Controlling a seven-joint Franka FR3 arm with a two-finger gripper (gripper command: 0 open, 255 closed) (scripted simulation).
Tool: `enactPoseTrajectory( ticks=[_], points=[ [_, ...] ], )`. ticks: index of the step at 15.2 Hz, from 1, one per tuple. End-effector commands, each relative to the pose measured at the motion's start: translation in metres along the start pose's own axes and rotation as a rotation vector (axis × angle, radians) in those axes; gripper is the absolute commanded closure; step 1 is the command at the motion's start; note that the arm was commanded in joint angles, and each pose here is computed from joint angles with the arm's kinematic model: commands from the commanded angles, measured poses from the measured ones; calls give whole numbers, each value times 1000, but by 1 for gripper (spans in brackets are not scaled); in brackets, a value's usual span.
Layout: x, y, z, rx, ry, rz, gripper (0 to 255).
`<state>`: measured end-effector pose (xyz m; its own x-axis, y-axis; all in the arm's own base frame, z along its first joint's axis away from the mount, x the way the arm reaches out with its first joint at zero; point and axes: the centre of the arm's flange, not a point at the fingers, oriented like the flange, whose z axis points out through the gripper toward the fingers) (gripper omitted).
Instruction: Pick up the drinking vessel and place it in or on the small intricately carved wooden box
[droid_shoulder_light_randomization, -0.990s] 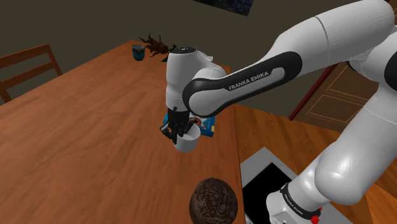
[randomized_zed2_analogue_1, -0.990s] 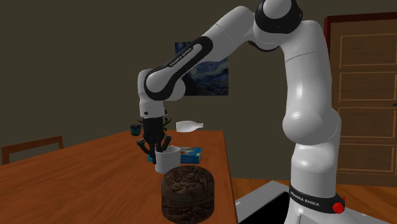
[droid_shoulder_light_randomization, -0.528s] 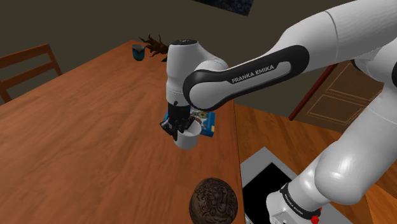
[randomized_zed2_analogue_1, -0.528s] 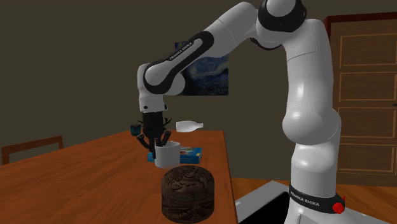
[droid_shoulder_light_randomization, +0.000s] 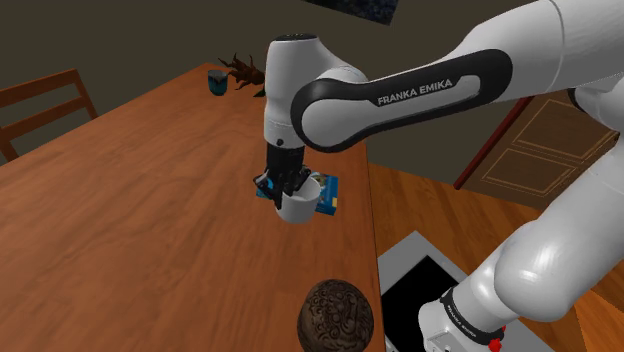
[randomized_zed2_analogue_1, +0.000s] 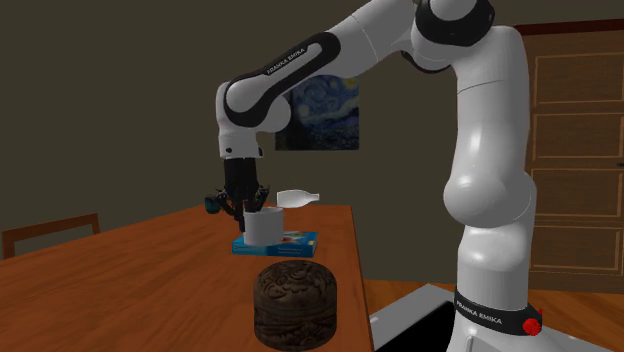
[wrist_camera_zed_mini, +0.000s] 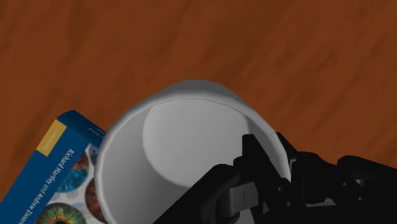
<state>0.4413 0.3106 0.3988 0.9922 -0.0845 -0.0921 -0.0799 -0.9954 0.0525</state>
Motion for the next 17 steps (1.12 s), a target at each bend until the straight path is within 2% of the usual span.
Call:
enactPoseTrajectory(
  ticks=[1, 17],
  points=[
    [-2, 0, -10, 0, 0, 0, 255],
    [-9, 5, -94, 0, 0, 0, 255]
  ],
)
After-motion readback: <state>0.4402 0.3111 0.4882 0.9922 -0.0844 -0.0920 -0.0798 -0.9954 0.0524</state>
